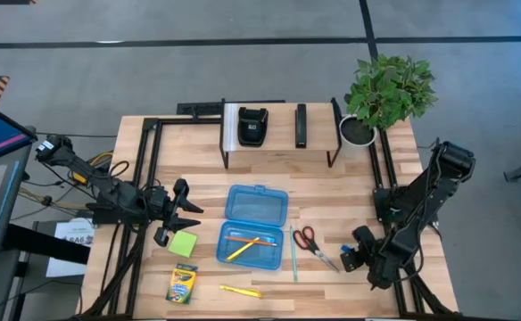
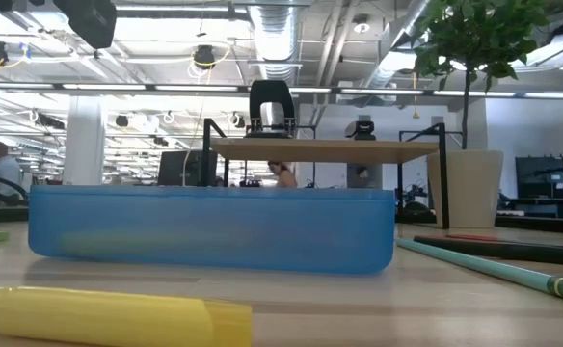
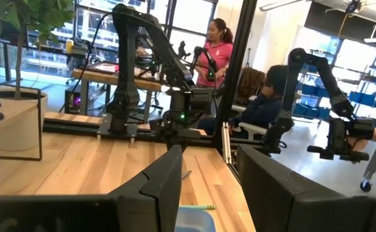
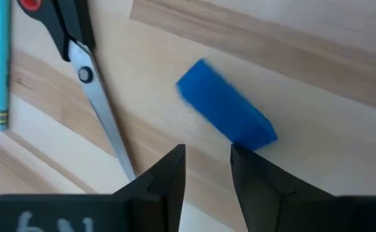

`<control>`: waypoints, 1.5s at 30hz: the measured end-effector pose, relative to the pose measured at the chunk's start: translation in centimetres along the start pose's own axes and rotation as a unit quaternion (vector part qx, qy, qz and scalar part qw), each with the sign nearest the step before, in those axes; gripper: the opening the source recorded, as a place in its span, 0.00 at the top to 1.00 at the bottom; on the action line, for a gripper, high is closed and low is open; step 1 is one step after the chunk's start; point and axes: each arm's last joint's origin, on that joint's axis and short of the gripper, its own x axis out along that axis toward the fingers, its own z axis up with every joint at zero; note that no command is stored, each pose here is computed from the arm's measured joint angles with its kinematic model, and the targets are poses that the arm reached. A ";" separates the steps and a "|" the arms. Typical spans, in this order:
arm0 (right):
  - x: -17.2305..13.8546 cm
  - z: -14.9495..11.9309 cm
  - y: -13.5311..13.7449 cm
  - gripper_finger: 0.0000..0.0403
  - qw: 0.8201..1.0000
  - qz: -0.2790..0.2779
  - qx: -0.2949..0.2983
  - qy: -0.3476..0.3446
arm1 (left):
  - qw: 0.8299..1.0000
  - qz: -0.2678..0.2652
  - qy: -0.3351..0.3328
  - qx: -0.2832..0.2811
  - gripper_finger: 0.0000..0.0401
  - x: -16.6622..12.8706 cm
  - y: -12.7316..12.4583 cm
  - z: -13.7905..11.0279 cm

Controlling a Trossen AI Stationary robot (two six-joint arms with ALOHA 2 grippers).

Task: Pack school essentials
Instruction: Put the blue eraser into the blue supply box

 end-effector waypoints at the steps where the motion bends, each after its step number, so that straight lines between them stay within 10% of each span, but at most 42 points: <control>1: 0.0 0.0 0.0 0.63 1.000 -0.002 0.001 0.002 | 1.000 0.000 0.000 0.000 0.66 0.0 0.0 0.0; 45: 0.6 1.6 -0.7 0.67 0.999 0.004 -0.039 0.027 | 1.000 0.000 0.000 0.000 0.66 0.0 0.0 0.0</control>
